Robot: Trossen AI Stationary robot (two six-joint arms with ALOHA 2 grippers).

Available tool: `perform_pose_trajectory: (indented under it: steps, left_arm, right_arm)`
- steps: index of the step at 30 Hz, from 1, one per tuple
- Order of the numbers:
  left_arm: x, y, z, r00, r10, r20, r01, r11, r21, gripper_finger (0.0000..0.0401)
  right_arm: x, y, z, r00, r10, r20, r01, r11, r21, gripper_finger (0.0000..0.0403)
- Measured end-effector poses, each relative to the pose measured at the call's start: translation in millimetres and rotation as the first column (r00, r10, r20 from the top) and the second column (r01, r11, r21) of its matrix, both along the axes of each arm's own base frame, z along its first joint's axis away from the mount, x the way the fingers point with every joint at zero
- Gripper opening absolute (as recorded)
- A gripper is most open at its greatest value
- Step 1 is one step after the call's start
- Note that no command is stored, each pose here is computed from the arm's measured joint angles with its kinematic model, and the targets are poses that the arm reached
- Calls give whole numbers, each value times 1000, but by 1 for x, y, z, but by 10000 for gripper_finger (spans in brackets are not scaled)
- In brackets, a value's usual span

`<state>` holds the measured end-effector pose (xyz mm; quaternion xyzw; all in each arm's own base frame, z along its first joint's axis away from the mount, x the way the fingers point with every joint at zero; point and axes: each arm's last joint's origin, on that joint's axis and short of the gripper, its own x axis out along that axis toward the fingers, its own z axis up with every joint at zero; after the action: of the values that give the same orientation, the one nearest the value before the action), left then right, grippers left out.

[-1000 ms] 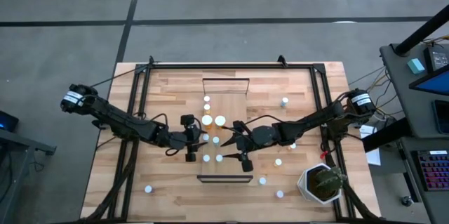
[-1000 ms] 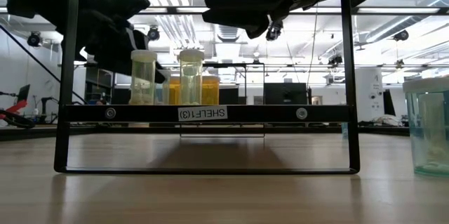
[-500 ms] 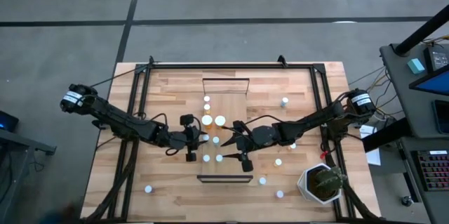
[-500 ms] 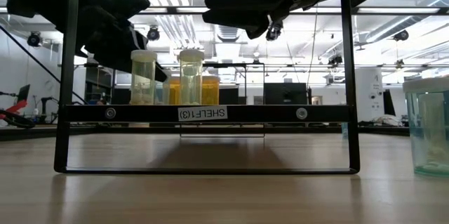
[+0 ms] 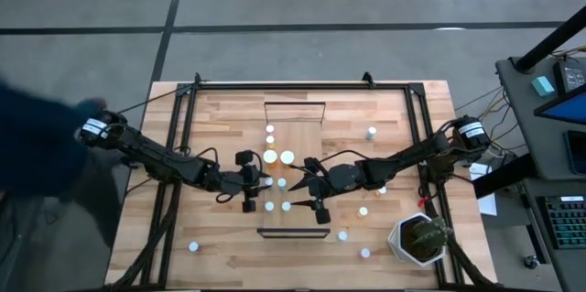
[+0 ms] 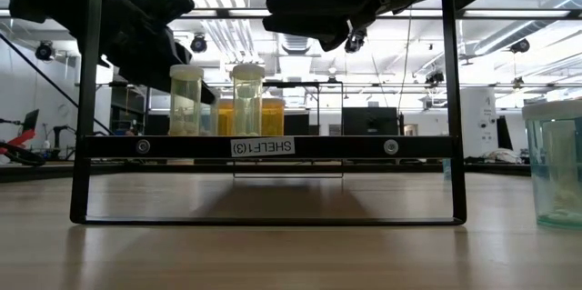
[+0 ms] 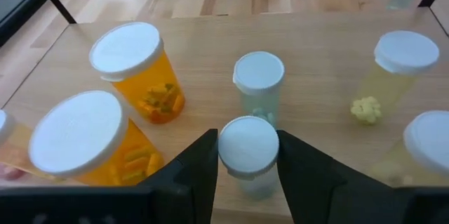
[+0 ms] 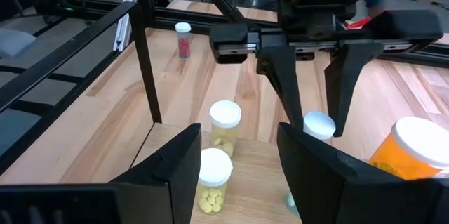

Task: Pick and place medicine bottles onto shelf by color
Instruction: Adjust the green pill bottle on the shelf

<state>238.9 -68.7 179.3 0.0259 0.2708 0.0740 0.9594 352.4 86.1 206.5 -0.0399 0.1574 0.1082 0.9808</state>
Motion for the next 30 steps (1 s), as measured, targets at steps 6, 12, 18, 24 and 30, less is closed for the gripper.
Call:
perform_pose_trajectory:
  steps: [6,12,18,24,30]
  left_arm:
    - [0,0,0,1000,-3,-2,3,1000,-1,121]
    - [0,1,0,1000,23,1,-23,1000,18,121]
    - [0,1,0,1000,24,2,-25,999,21,121]
    - [0,1,0,1000,23,2,-23,1000,18,121]
    - [0,1,0,1000,21,2,-21,1000,16,121]
  right_arm:
    - [0,0,0,1000,0,-1,0,1000,-1,178]
    - [0,0,0,1000,0,-1,0,1000,-1,178]
    - [0,0,0,1000,0,0,0,1000,0,178]
    - [0,0,0,1000,0,0,0,1000,0,178]
    - [0,0,0,1000,0,-1,0,1000,-1,178]
